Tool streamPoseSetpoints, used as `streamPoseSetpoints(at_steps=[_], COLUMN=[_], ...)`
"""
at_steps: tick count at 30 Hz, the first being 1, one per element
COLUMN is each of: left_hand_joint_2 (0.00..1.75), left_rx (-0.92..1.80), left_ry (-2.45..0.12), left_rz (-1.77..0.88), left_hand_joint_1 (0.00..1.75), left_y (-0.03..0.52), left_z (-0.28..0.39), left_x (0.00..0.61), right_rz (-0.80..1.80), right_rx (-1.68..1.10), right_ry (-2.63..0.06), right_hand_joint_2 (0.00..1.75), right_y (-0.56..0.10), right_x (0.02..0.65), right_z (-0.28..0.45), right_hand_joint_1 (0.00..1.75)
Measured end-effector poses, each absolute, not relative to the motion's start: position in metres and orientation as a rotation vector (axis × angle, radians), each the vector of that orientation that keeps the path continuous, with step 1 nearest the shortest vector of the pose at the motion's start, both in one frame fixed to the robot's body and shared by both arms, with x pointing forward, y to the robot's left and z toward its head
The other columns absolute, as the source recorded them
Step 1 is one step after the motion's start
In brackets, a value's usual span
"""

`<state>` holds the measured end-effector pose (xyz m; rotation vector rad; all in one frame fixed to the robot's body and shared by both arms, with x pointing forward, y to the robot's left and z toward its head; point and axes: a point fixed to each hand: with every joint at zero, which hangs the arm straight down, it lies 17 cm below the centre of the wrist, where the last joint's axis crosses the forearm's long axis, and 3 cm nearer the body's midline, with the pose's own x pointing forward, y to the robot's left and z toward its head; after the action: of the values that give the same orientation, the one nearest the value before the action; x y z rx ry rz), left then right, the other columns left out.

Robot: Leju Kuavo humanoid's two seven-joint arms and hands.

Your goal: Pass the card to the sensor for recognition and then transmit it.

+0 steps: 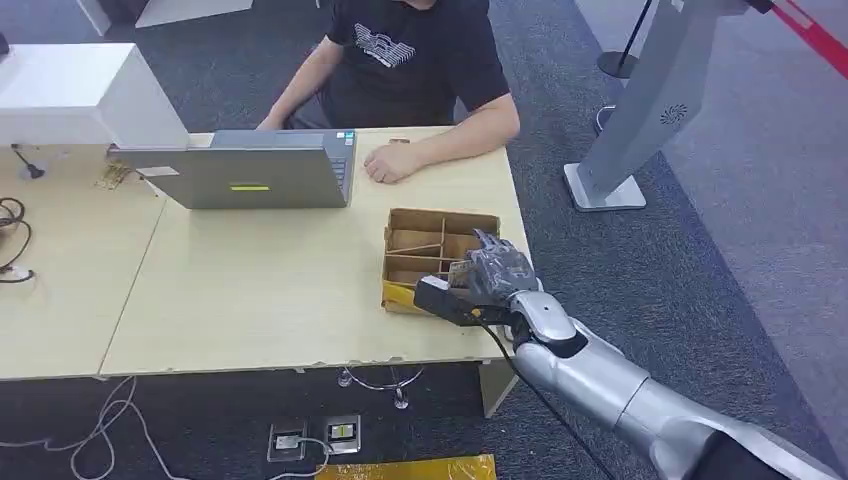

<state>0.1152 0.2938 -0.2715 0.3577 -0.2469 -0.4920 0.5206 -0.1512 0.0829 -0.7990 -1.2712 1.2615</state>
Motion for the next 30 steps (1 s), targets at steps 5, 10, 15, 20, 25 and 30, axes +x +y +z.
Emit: streamPoseSetpoints(at_steps=[5,10,15,20,25,30], left_hand_joint_2=[0.00,0.00,0.00,0.00,0.00,0.00], left_rx=[0.357,0.357,0.356,0.356,0.354,0.348], left_ry=[-0.247,-0.246,-0.246,-0.246,-0.245,-0.245], left_rz=[-0.492,-0.492,-0.492,-0.492,-0.493,-0.500], left_hand_joint_1=[0.00,0.00,0.00,0.00,0.00,0.00], left_y=[0.294,0.294,0.294,0.294,0.293,0.292], left_z=[-0.272,-0.272,-0.272,-0.272,-0.272,-0.272], left_x=[0.115,0.115,0.115,0.115,0.115,0.115], right_rz=[1.262,1.265,1.264,1.249,1.208,1.140], right_rx=[-0.798,-0.803,-0.812,-0.839,-0.884,-0.940], right_ry=[-1.272,-1.276,-1.291,-1.328,-1.393,-1.486], right_hand_joint_2=[1.75,1.75,1.75,1.75,1.75,1.75], right_y=[-0.150,-0.150,-0.148,-0.145,-0.142,-0.137], right_x=[0.520,0.521,0.521,0.525,0.534,0.546], right_z=[0.083,0.084,0.087,0.098,0.129,0.176], right_hand_joint_1=[1.75,1.75,1.75,1.75,1.75,1.75])
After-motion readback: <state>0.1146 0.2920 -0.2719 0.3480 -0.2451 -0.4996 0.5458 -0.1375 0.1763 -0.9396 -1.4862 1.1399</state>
